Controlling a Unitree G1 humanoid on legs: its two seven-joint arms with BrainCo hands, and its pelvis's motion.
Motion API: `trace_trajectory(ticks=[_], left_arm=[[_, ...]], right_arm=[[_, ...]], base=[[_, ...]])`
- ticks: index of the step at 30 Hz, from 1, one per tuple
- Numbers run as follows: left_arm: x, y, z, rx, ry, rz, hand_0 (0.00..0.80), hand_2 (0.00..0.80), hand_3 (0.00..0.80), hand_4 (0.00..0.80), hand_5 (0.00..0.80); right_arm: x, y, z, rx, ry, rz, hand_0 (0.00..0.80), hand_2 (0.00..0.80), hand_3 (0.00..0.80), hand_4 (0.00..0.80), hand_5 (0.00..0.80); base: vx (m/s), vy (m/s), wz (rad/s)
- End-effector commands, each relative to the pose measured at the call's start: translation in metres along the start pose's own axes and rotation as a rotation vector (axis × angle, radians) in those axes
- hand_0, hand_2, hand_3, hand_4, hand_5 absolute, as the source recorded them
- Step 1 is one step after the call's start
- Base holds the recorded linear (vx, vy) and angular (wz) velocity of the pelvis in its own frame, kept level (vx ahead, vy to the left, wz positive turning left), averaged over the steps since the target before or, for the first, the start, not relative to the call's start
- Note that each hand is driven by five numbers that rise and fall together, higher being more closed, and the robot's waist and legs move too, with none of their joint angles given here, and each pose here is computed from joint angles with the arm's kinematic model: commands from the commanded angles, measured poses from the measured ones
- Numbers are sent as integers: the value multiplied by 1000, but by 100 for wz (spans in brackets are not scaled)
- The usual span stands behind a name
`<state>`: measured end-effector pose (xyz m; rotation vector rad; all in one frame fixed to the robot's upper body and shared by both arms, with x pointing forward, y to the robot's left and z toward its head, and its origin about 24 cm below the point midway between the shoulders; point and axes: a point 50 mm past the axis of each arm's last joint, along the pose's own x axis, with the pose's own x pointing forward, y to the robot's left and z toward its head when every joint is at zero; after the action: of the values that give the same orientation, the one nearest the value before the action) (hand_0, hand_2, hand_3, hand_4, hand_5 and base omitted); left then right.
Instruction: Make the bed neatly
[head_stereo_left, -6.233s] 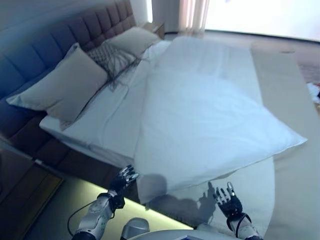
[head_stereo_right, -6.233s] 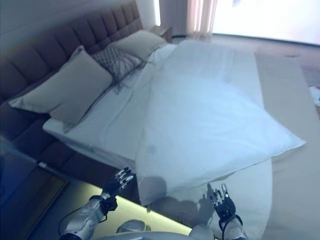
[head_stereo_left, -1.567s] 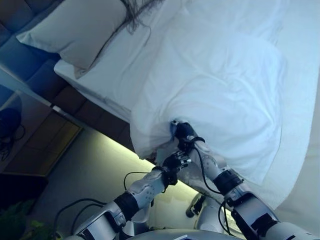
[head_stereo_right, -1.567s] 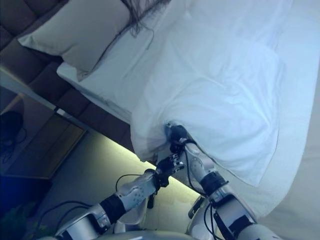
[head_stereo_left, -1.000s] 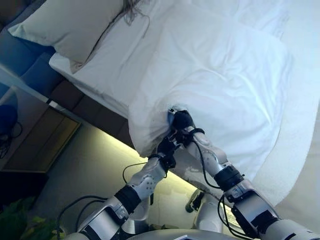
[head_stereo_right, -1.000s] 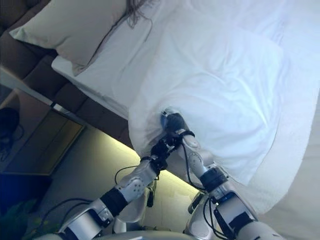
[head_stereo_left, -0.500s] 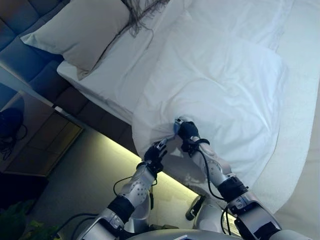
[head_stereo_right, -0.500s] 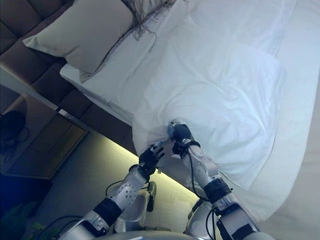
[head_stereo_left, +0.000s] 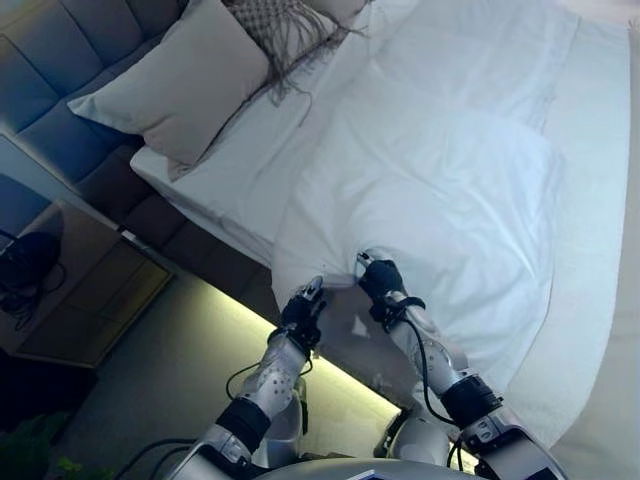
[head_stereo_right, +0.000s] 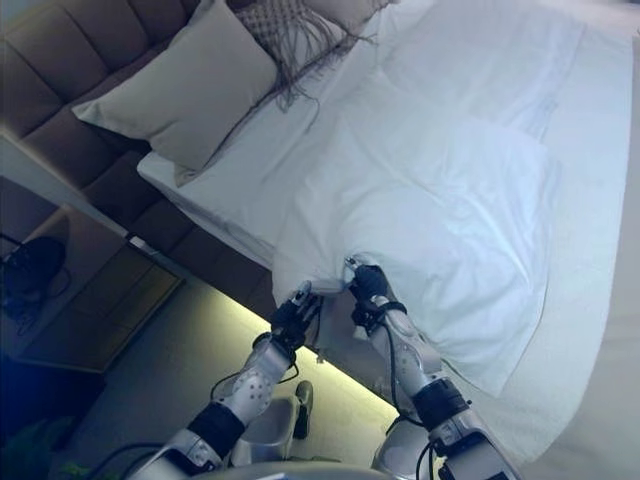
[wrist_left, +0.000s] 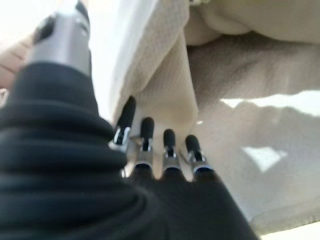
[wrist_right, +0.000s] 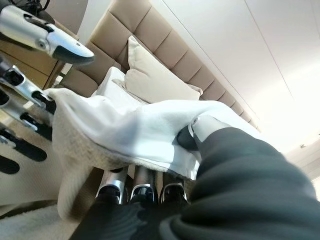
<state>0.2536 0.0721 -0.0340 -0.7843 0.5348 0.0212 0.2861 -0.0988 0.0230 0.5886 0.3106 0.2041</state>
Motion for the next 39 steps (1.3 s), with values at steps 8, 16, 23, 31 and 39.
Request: trace_trajectory(ticks=[8, 16, 23, 31, 39], left_arm=[[-2, -54, 6, -70, -6, -229, 0, 0, 0, 0, 0], [-10, -60, -13, -51, 68, -270, 0, 0, 0, 0, 0], [-7, -83, 7, -31, -11, -292, 0, 0, 0, 0, 0], [-3, -98, 27, 50, -121, -292, 0, 0, 0, 0, 0], [2, -104, 46, 77, -215, -286, 0, 0, 0, 0, 0]], right_arm=[[3, 50, 35, 100, -182, 208, 800, 800, 800, 800, 800], [5, 54, 35, 113, -209, 216, 800, 800, 800, 800, 800], [7, 69, 38, 115, -225, 261, 800, 800, 800, 800, 800], [8, 81, 35, 107, -199, 315, 800, 800, 800, 800, 800], [7, 88, 30, 48, -133, 371, 671, 671, 671, 671, 671]], base=[[-81, -30, 7], [-18, -43, -1], [-36, -41, 2], [3, 8, -1], [-5, 110, -8]])
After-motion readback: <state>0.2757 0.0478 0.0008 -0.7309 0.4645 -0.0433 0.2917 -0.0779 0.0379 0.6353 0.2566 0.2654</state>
